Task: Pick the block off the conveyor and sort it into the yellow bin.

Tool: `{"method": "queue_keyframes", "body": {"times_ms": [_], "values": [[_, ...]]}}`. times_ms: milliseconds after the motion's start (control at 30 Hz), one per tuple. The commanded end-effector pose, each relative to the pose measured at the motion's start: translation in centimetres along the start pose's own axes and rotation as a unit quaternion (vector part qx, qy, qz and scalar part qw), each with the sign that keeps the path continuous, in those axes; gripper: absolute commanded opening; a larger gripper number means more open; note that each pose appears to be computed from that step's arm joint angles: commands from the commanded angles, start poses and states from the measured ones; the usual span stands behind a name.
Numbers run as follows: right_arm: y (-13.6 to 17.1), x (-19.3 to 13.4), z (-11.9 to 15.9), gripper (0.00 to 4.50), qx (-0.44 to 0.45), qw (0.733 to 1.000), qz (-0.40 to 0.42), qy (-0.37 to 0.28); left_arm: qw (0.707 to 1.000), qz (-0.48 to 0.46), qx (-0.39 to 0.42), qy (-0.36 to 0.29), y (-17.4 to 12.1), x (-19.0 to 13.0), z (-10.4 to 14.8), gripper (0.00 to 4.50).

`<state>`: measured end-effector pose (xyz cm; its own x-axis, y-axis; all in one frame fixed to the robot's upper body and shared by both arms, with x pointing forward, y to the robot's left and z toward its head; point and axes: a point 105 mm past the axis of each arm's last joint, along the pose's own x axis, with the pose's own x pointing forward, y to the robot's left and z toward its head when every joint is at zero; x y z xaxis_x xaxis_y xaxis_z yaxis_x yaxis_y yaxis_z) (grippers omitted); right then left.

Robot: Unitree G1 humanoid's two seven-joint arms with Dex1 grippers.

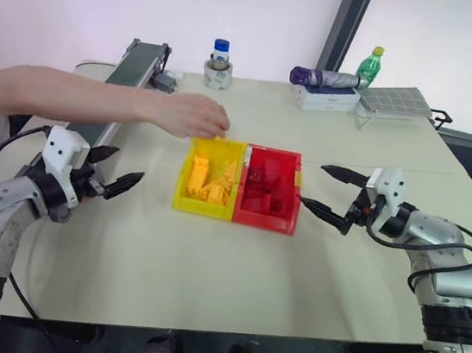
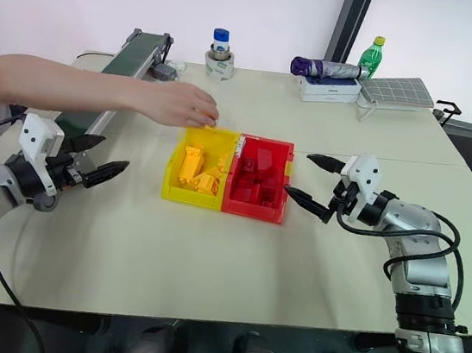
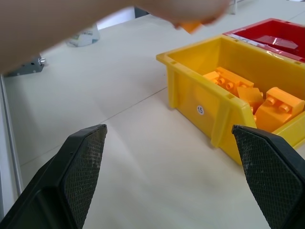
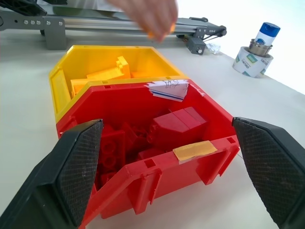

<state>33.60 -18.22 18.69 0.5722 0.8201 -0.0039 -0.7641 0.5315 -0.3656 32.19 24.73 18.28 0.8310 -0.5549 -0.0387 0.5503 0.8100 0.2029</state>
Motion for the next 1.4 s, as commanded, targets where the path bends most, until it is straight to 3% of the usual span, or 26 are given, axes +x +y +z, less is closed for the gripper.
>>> {"method": "queue_keyframes", "body": {"times_ms": [33, 1133, 1400], "values": [[-0.3, 0.1, 1.1, 4.50, -0.020, 1.000, -0.003, -0.019, 0.999, 0.002, 0.019, -0.034, 0.0, -0.1, 2.0, 4.44], [0.0, 0.7, 1.1, 4.50, -0.017, 1.000, 0.014, -0.022, 0.999, 0.019, 0.012, -0.024, -0.3, -1.3, 1.4, 4.44], [0.1, 1.0, 1.1, 4.50, -0.017, 0.999, 0.021, -0.024, 0.995, 0.059, 0.026, -0.074, 0.2, -3.2, 3.0, 4.44]]}}
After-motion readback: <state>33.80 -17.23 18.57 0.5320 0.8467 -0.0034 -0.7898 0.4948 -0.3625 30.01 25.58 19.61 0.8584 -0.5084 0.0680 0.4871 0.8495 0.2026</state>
